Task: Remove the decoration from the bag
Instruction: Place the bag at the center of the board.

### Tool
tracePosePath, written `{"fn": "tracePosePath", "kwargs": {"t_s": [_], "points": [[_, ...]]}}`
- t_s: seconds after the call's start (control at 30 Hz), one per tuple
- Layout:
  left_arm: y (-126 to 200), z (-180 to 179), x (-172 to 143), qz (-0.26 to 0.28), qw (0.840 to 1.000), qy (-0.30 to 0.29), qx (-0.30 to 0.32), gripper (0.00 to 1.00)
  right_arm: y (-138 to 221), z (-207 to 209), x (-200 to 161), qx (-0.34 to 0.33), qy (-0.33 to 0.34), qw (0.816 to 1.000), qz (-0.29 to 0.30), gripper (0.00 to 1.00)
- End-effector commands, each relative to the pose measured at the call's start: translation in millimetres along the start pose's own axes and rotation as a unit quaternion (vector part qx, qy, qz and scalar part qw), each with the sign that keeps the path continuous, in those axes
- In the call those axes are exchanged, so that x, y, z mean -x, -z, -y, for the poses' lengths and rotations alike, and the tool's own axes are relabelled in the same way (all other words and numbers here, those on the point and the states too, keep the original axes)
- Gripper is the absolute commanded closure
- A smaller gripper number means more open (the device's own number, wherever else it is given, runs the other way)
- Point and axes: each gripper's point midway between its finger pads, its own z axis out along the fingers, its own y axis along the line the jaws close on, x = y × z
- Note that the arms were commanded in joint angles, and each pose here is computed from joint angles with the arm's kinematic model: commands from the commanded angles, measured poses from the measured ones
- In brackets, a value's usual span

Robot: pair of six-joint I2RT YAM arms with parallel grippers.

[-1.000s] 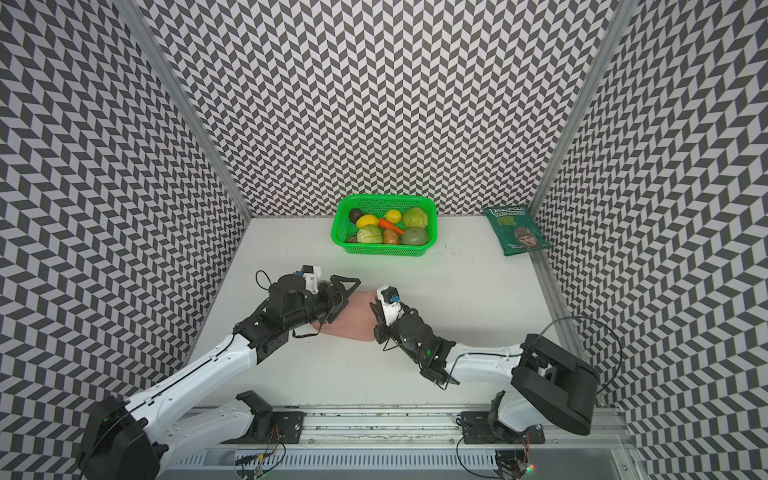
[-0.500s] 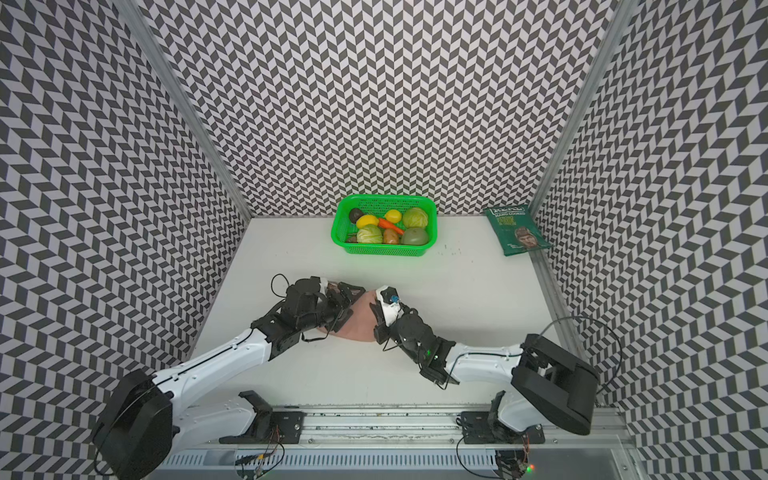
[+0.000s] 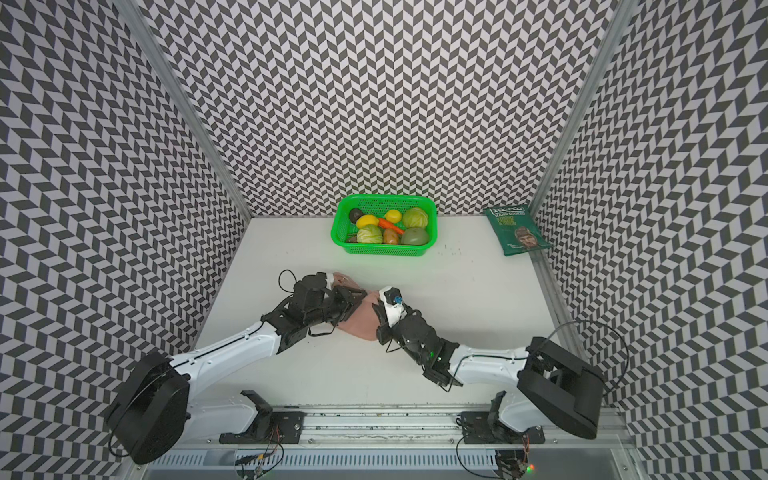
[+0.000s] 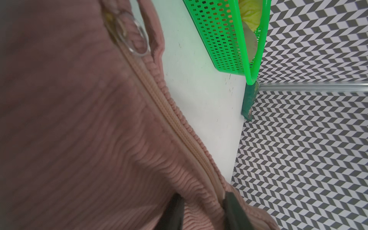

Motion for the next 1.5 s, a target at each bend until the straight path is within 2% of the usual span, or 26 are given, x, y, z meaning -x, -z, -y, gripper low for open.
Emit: {"fn": "tracePosePath", "kwargs": {"t_s": [0.0,0.03,0.07,0.2,0.27,0.43,0.77,0.9,1.07,1.17,1.23,1.3,1.37,1.47], "points": [[-1,15,12,0.021,0.999,-0.026,-0.015,0.95,9,-12,39,0.027,-0.028,0.997,0.067,0.86],[-1,17,14,0.023,0.999,-0.035,-0.018,1.0,10,-11,39,0.025,-0.032,0.997,0.066,0.73],[-1,18,16,0.027,0.999,-0.043,-0.018,1.0,10,-10,40,0.023,-0.036,0.997,0.066,0.62],[5,29,28,0.048,0.995,-0.086,-0.032,1.0,17,-3,44,0.006,-0.064,0.996,0.065,0.3],[8,36,32,0.057,0.991,-0.114,-0.04,1.0,23,1,48,-0.001,-0.077,0.995,0.069,0.2],[16,55,41,0.081,0.975,-0.199,-0.055,1.0,31,9,54,-0.02,-0.095,0.993,0.065,0.01],[22,55,51,0.107,0.925,-0.364,-0.013,1.0,34,26,55,-0.042,-0.136,0.989,0.043,0.0],[27,44,53,0.118,0.917,-0.38,0.003,1.0,30,30,53,-0.021,-0.153,0.988,0.026,0.0],[31,30,51,0.118,0.917,-0.379,0.019,1.0,28,39,48,0.001,-0.18,0.984,0.005,0.0],[32,20,49,0.117,0.919,-0.375,0.027,0.89,27,42,44,0.014,-0.191,0.981,-0.004,0.0],[34,15,49,0.12,0.92,-0.372,0.032,0.75,26,42,40,0.022,-0.193,0.981,-0.012,0.0],[35,12,49,0.12,0.92,-0.372,0.035,0.67,24,41,36,0.031,-0.194,0.98,-0.023,0.0],[37,10,49,0.121,0.92,-0.371,0.04,0.51,22,39,32,0.04,-0.195,0.979,-0.036,0.0],[40,6,50,0.125,0.92,-0.367,0.049,0.4,20,36,26,0.049,-0.195,0.978,-0.05,0.0]]}}
